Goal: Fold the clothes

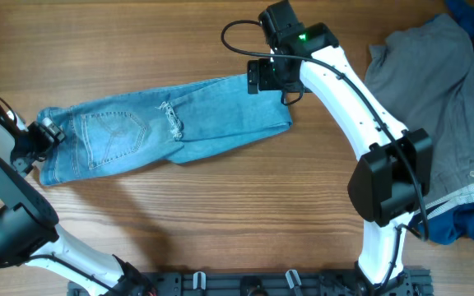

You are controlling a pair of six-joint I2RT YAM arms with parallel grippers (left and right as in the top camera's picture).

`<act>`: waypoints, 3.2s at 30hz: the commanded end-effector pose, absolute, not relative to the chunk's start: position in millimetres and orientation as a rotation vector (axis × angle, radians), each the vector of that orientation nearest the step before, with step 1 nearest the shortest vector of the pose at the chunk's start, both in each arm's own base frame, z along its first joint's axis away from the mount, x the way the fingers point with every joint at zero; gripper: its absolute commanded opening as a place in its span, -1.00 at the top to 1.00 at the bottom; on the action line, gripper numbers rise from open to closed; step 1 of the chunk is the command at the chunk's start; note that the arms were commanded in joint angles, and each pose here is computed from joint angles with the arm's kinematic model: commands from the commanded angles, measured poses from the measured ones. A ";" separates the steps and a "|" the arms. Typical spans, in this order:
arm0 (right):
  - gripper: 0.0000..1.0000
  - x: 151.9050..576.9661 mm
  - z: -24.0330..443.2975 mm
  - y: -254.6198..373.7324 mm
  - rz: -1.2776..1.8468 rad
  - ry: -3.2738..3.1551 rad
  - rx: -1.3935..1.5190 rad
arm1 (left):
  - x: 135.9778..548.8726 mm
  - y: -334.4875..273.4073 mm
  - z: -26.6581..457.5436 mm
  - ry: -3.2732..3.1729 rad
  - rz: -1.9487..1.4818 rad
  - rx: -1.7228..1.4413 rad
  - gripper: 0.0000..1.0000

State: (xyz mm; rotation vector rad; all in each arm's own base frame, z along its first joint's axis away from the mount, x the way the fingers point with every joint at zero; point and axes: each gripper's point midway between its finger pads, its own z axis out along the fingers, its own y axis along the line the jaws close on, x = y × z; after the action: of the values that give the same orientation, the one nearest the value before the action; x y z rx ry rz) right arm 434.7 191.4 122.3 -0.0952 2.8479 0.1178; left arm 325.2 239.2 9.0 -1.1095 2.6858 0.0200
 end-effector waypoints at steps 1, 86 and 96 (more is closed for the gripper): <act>-0.99 437.8 129.8 190.0 0.101 2.824 -0.077 | 325.8 252.4 8.5 2.704 0.108 -1.034 -0.75; -0.48 382.5 -4.7 101.5 0.308 3.108 0.128 | 435.9 -312.3 181.8 2.660 -0.823 0.068 0.92; -0.69 381.3 -4.8 101.3 0.307 3.113 0.129 | 429.6 -331.7 183.1 2.627 -0.778 0.120 0.09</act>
State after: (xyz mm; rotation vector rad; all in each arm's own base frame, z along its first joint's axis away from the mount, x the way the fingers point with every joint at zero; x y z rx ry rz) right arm 394.1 90.8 2.8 0.1390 3.0739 0.2642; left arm 427.3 -324.5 174.5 0.1059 2.6562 -0.7586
